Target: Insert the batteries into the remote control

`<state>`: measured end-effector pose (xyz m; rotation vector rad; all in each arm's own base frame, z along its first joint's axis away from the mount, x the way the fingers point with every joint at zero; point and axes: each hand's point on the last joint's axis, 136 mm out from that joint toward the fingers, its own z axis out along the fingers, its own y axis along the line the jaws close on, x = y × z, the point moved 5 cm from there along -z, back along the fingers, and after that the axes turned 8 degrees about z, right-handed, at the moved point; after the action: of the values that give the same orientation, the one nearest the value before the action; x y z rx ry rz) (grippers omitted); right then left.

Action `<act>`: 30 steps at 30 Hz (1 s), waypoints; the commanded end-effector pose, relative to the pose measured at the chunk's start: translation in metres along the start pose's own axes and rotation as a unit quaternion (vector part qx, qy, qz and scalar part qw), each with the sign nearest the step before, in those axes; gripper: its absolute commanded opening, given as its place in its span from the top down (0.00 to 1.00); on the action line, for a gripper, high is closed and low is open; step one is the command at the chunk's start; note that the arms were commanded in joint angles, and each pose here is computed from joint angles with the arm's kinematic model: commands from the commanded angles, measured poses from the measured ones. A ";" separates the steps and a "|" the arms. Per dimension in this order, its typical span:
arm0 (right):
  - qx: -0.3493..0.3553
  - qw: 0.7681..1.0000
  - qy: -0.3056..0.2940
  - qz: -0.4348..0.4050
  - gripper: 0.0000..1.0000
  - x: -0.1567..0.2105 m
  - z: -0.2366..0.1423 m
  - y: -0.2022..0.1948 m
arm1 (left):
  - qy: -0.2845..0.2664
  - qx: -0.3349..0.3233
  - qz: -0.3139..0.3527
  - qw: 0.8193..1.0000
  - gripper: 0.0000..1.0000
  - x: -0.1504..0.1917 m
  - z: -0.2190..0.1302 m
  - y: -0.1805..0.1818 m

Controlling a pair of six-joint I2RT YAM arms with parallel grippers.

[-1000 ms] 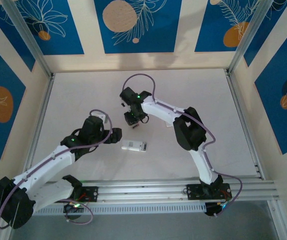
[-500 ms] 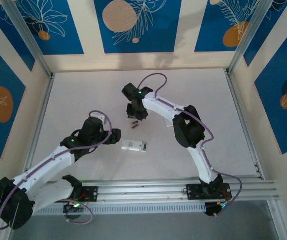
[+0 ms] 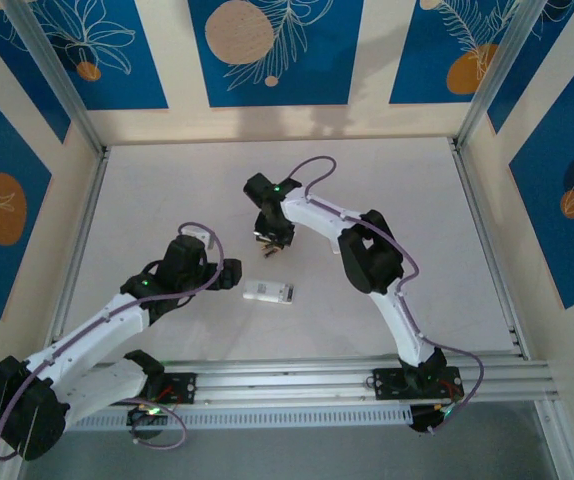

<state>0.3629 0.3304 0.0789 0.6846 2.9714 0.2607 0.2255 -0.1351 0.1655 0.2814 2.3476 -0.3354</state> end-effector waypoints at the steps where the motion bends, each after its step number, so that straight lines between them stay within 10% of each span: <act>1: 0.016 1.000 0.006 0.011 0.70 0.004 0.004 0.001 | -0.012 -0.006 0.011 1.000 0.00 -0.002 -0.002 0.001; 22: 0.048 0.998 -0.007 -0.027 0.67 0.000 0.029 0.005 | -0.015 -0.008 0.014 1.000 0.00 -0.001 -0.003 0.002; 30: 0.034 0.998 -0.018 -0.046 0.83 0.002 0.008 0.016 | -0.018 -0.009 0.015 1.000 0.00 -0.002 -0.005 0.002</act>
<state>0.3765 0.3429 0.0711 0.5955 2.9635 0.1902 0.2254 -0.1328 0.1674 0.2798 2.3315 -0.3201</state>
